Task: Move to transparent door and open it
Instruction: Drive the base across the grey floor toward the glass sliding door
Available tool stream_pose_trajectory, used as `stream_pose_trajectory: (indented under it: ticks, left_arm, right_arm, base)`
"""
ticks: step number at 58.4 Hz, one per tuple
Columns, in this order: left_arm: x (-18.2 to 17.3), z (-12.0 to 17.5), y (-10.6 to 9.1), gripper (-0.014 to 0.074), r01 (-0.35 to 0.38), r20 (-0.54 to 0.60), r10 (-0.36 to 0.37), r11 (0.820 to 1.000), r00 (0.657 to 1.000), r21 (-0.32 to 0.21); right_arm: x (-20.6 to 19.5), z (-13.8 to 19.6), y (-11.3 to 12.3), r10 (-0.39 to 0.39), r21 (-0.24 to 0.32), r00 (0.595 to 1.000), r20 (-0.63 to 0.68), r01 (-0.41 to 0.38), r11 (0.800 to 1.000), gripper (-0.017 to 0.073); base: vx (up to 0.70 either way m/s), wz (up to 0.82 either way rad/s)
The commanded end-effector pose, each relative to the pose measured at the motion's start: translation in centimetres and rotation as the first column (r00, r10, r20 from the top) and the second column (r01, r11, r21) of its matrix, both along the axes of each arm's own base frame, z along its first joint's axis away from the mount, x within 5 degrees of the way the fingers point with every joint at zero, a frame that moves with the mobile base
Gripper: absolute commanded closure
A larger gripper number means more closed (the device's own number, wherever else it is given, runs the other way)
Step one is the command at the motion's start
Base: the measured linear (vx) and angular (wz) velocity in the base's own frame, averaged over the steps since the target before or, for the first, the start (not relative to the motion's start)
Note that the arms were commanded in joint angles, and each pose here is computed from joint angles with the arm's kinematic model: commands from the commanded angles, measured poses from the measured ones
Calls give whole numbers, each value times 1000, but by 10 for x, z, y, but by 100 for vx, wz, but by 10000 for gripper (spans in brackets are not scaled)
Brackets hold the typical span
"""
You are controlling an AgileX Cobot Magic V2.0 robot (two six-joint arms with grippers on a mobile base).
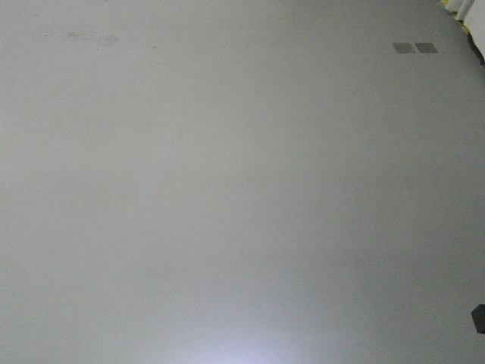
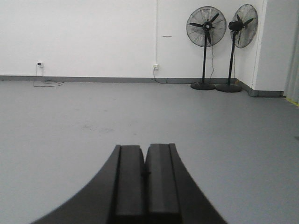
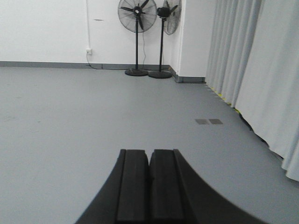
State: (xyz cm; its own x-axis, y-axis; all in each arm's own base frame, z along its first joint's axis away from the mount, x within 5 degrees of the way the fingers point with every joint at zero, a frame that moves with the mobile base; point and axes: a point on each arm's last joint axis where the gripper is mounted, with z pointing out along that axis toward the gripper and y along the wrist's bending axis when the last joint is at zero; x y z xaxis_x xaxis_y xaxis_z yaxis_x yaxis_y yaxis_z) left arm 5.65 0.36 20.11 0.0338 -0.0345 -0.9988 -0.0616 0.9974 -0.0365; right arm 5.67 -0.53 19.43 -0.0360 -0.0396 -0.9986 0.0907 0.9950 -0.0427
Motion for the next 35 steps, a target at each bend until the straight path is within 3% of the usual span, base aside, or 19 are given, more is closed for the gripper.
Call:
stream_pose_trajectory:
  ticks: [1,35]
  left_arm:
    - [1,-2,0,599,4,58,-4,1000,998,-1]
    - [1,-2,0,599,4,58,-4,1000,998,-1]
  right_arm:
    - [-1,4,0,4,-9,996,85,-3,1000,567]
    - [-1,4,0,4,-9,996,85,-3,1000,567]
  base:
    - [37,21]
    - [47,13]
